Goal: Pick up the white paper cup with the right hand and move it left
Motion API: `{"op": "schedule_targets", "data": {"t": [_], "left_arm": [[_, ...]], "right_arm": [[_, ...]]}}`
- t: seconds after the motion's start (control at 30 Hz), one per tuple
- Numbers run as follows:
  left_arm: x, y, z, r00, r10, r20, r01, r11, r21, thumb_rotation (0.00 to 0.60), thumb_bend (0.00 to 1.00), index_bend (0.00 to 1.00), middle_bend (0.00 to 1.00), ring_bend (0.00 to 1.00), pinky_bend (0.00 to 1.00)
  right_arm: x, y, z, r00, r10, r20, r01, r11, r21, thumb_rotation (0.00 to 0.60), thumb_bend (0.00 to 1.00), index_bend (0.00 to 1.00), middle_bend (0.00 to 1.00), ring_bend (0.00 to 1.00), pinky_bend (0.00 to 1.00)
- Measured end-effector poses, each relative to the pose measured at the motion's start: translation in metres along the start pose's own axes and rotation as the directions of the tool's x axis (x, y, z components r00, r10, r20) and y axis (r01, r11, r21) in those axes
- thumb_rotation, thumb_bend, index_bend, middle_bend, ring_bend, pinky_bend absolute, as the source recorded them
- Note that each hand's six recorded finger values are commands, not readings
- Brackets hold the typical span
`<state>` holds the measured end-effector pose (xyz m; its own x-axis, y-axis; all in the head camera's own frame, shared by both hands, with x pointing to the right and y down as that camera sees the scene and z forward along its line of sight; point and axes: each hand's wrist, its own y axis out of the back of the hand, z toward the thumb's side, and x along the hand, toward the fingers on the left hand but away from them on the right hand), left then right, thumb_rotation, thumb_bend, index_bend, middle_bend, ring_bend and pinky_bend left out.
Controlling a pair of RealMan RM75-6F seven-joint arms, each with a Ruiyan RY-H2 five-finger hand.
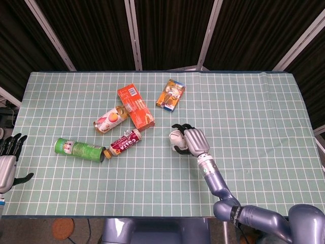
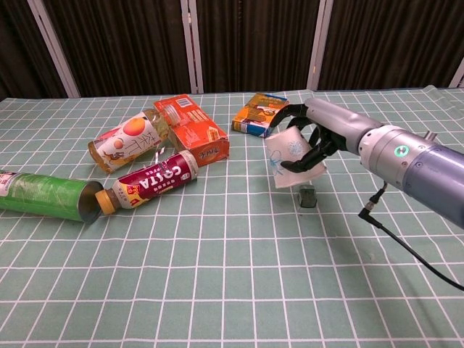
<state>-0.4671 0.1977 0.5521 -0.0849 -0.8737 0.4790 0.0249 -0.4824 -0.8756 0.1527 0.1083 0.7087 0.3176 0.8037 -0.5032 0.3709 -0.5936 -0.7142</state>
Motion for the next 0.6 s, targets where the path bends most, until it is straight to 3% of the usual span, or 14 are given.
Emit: {"op": "schedule_targets", "data": {"t": [0.13, 0.37, 0.6], "left_arm": [[0.000, 0.000, 0.000, 1.000, -0.002, 0.001, 0.002, 1.000, 0.000, 0.600, 0.00, 0.00, 0.00, 0.00, 0.00], [0.000, -0.001, 0.002, 1.000, -0.004, 0.008, 0.004, 1.000, -0.002, 0.600, 0.00, 0.00, 0.00, 0.00, 0.00], [-0.001, 0.001, 0.002, 1.000, -0.003, 0.010, 0.003, 1.000, -0.006, 0.600, 0.00, 0.00, 0.00, 0.00, 0.00]], "right_arm": [[0.001, -0.004, -0.006, 1.000, 0.006, 0.014, -0.007, 1.000, 0.012, 0.600, 0.27, 0.23, 0.35, 0.18, 0.35], [0.007, -0.008, -0.008, 0.999, 0.033, 0.012, -0.033, 0.999, 0.021, 0.600, 0.23, 0.09, 0.23, 0.12, 0.31], [0.021, -0.009, -0.006, 0.998, 0.067, -0.007, -0.067, 0.998, 0.017, 0.600, 0.15, 0.01, 0.12, 0.00, 0.02]]}}
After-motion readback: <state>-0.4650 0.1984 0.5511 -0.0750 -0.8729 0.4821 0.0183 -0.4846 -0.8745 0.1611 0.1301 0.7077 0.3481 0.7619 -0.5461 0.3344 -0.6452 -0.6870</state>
